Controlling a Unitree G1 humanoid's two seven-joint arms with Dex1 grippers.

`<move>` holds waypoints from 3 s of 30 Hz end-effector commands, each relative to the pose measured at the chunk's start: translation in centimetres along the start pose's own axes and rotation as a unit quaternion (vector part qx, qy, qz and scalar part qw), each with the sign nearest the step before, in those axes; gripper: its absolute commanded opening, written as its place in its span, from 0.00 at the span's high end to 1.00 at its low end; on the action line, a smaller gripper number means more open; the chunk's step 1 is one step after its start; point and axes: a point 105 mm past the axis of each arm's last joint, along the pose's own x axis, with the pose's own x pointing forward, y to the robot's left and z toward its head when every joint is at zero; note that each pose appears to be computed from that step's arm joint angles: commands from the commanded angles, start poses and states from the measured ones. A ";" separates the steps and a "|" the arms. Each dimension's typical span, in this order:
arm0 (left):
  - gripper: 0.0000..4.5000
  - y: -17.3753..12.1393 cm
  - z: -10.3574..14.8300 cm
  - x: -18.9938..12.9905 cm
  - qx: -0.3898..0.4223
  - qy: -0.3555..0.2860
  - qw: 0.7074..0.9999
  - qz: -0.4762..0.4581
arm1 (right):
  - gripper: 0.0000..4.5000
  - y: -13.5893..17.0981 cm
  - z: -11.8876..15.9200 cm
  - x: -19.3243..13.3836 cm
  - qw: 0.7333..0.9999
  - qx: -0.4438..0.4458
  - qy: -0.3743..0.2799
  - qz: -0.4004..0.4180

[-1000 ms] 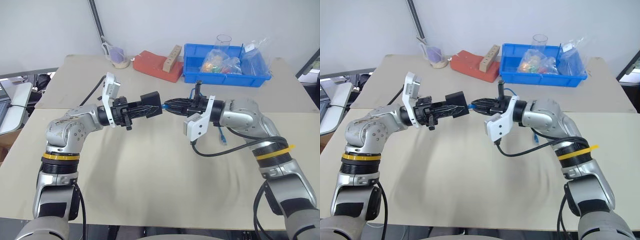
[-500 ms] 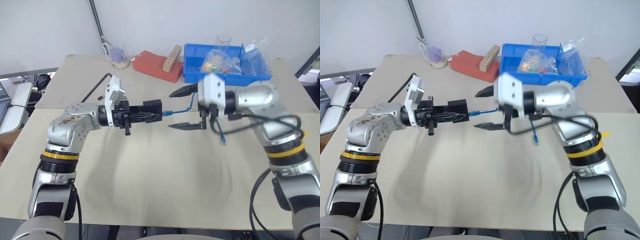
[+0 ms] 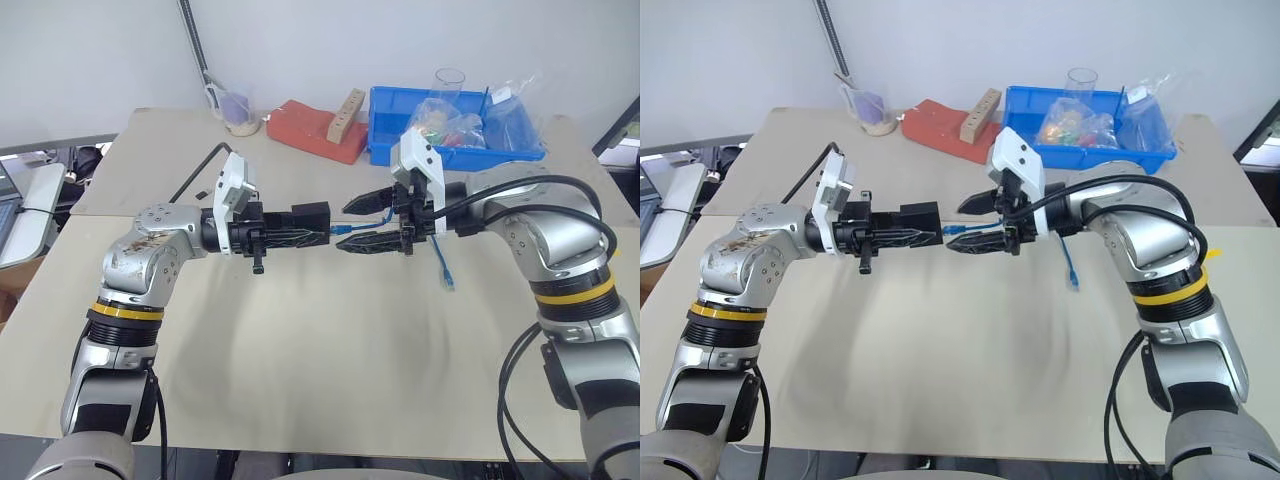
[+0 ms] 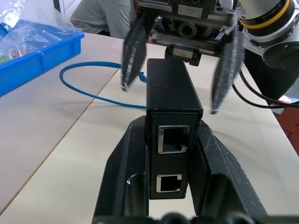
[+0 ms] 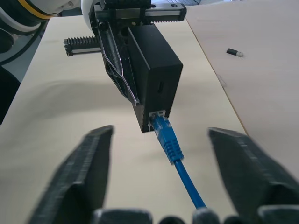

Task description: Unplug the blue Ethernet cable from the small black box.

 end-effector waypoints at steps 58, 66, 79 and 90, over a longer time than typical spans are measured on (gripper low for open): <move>0.87 -1.6 -1.7 -2.7 0.044 0.036 0.997 0.045 | 0.99 -1.9 -12.3 1.2 0.988 -0.031 0.147 -0.046; 0.87 -1.9 -2.6 -5.1 0.033 0.040 0.990 0.131 | 0.41 -2.7 -10.9 2.1 0.994 -0.043 0.099 -0.036; 0.87 3.9 -5.2 -13.1 0.047 0.003 0.892 0.450 | 0.02 1.9 -1.6 -1.7 0.991 -0.097 -0.048 -0.079; 0.87 5.4 -12.3 -12.6 -0.011 -0.009 0.850 0.527 | 0.02 2.8 -1.6 -1.9 0.966 -0.044 -0.112 -0.230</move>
